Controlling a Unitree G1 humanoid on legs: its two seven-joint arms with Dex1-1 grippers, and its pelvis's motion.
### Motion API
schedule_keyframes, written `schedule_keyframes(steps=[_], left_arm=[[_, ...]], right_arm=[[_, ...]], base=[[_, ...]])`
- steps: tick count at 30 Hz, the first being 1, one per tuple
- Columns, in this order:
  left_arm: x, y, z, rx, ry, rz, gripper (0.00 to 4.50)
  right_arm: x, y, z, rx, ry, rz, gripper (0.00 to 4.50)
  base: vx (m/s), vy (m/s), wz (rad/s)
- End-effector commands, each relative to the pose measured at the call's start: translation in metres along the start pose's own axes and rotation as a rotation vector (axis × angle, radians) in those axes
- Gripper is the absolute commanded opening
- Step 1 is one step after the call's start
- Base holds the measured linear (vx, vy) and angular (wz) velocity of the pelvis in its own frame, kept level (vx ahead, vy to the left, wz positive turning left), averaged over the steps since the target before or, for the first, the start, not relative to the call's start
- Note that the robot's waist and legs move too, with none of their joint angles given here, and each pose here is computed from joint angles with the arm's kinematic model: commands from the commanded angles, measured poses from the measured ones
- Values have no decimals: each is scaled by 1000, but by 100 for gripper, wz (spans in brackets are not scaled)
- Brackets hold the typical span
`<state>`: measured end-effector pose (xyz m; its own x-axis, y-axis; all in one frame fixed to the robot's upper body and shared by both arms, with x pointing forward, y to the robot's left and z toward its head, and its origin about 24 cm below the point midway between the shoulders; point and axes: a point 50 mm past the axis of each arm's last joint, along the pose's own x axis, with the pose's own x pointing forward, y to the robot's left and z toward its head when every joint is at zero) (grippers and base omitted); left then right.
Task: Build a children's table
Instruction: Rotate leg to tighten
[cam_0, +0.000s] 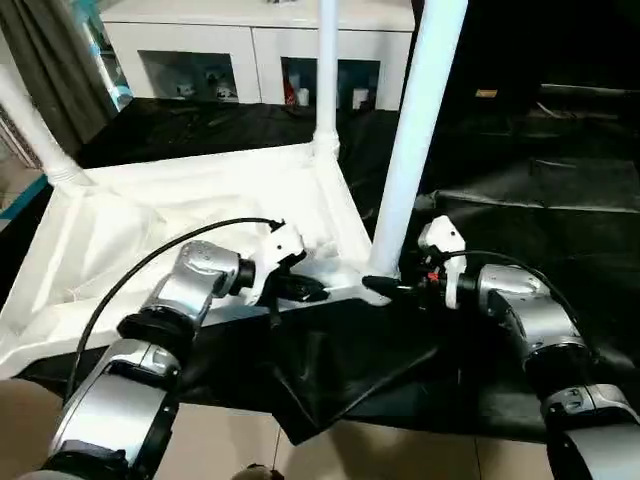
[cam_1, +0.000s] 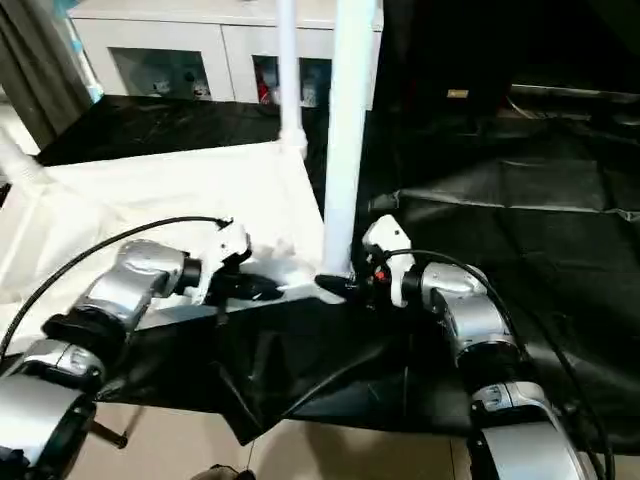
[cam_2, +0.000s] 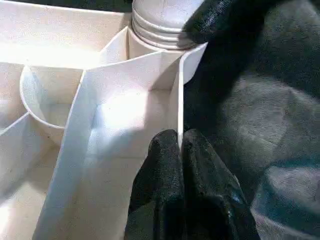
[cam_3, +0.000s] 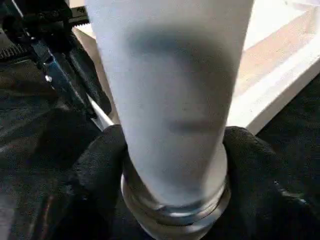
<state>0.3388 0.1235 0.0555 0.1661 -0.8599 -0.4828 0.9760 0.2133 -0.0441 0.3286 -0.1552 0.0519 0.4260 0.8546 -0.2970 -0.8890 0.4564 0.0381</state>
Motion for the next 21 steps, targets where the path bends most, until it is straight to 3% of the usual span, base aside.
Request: schedule_keyframes(steps=[1,7,13,18,21], left_arm=[[6,-3,4,19,1,-36,0],[13,-1,5,2,-8,31,0],[33,9,15,-64,-22,258,0],[52,9,25,-107,-40,368,0],[62,6,32,-115,-60,374,0]], right_arm=[[12,12,6,-16,-17,111,277],[21,15,-2,52,-29,40,267],[43,6,-19,162,4,-346,266],[63,8,-18,256,0,-529,266],[78,15,-12,271,-14,-514,266]], base=[[0,0,0],[0,0,0],[0,0,0],[0,0,0],[0,0,0]])
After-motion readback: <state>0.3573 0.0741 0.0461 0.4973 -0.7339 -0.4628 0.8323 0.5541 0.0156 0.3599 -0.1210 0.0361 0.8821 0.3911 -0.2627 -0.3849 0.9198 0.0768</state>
